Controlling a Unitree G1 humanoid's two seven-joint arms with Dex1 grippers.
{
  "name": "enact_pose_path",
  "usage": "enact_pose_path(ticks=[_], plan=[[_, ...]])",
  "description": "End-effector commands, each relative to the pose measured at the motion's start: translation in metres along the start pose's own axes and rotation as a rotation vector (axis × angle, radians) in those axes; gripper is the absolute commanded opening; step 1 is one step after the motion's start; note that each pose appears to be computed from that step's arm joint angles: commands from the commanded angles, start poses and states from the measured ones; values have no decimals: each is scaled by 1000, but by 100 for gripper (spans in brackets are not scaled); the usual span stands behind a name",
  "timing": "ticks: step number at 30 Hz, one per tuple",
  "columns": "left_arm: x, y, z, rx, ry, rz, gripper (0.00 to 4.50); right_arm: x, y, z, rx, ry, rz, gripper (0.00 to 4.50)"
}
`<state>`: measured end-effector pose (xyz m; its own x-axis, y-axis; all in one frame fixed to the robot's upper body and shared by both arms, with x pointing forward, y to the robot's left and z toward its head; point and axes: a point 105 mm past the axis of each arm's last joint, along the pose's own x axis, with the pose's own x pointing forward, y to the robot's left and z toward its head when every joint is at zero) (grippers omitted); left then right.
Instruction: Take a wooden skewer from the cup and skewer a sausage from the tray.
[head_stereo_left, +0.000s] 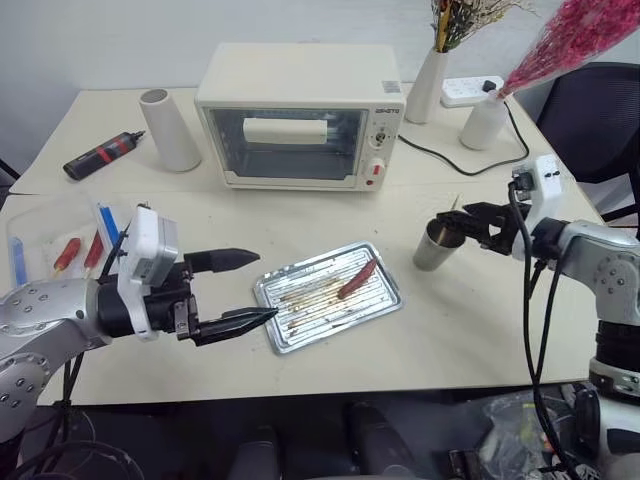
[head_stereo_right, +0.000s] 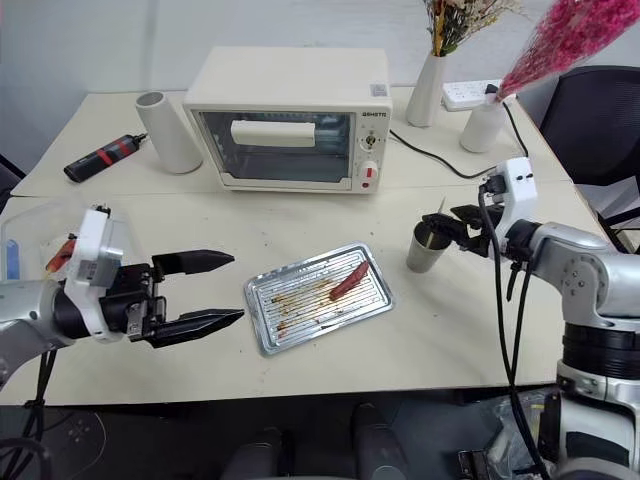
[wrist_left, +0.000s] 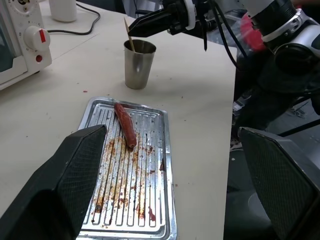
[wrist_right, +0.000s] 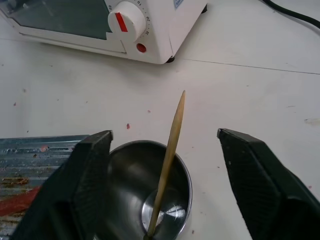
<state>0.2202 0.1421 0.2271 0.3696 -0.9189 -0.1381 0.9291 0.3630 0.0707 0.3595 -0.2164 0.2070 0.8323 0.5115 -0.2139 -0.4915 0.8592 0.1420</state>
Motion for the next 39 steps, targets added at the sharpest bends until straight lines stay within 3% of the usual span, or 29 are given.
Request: enact_pose_path(ticks=[1, 4, 9, 14, 19, 28, 33, 39], plan=[[2, -2, 7, 33, -20, -7, 450, 0, 6, 14, -25, -48, 9, 217], [3, -1, 7, 36, -18, -5, 450, 1, 11, 13, -31, -49, 25, 117], [5, 1, 8, 46, -19, -2, 450, 4, 12, 13, -33, -46, 24, 117], [7, 3, 11, 56, -23, -1, 450, 2, 13, 19, -55, -53, 24, 3], [7, 5, 12, 59, -26, 1, 450, -4, 15, 33, -81, -72, 23, 3], [11, 13, 17, 73, -75, 26, 450, -34, 29, 115, -156, -214, 68, 3], [24, 22, 28, 110, -169, 98, 450, -27, 58, 144, 91, -307, 216, 3], [51, 35, 38, 185, -285, 219, 450, 5, 96, 135, 458, -322, 377, 3]])
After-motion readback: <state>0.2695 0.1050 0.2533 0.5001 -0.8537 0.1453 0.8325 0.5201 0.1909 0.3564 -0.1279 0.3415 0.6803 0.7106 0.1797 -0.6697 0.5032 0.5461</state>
